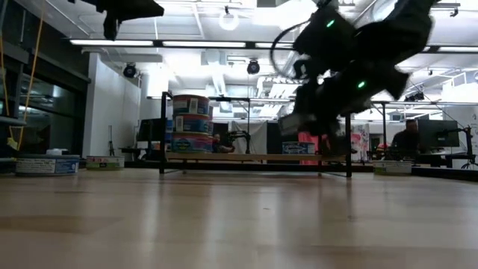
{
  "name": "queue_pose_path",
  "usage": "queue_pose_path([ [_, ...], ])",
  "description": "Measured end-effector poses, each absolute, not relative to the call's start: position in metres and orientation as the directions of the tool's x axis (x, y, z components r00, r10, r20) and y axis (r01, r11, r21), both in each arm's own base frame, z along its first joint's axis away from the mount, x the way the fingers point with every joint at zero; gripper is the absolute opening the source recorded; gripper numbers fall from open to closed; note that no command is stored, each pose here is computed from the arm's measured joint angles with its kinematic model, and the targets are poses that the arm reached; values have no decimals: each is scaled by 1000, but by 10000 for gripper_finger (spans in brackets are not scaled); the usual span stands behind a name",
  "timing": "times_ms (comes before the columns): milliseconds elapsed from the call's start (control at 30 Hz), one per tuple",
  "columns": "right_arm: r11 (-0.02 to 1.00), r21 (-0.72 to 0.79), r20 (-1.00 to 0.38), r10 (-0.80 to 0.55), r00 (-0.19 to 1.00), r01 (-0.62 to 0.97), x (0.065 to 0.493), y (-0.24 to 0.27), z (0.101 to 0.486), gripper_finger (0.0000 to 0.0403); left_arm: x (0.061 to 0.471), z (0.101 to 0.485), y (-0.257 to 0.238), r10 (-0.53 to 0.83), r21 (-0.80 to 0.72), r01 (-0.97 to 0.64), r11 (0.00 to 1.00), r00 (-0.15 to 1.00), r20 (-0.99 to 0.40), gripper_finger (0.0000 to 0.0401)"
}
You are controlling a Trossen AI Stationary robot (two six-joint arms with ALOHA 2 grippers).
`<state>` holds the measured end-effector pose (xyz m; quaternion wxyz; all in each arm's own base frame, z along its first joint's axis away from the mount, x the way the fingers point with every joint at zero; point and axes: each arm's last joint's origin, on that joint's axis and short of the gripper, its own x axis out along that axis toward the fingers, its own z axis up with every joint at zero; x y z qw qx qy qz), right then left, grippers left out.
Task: Stack canned seafood by type on shelf
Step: Stack the blue tuna can on top of the other blue tuna can on the shelf
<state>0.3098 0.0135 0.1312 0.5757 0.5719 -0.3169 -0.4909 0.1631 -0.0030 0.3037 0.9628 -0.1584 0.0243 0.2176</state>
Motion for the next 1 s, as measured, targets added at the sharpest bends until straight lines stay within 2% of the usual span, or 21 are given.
queue_pose_path([
  [133, -158, 968, -210, -936, 283, 196, 322, -1, 128, 111, 164, 303, -1, 357, -301, -378, 876, 926, -124, 1],
  [400, -242, 927, -321, -906, 274, 285, 322, -20, 125, 111, 164, 303, 0, 361, -302, -381, 874, 924, -125, 1],
  [733, -239, 893, -350, -902, 255, 381, 319, -26, 123, 116, 164, 303, 0, 361, -330, -382, 864, 924, -125, 1],
  [800, -232, 887, -350, -902, 254, 400, 318, -26, 124, 154, 164, 303, 0, 361, -338, -382, 860, 924, -125, 1],
  [933, -226, 875, -353, -903, 245, 428, 314, -28, 132, 257, 164, 303, 0, 361, -338, -382, 860, 924, -126, 1],
  [1000, -235, 863, -366, -901, 233, 448, 309, -30, 137, 288, 164, 303, 0, 361, -338, -383, 860, 924, -128, 1],
])
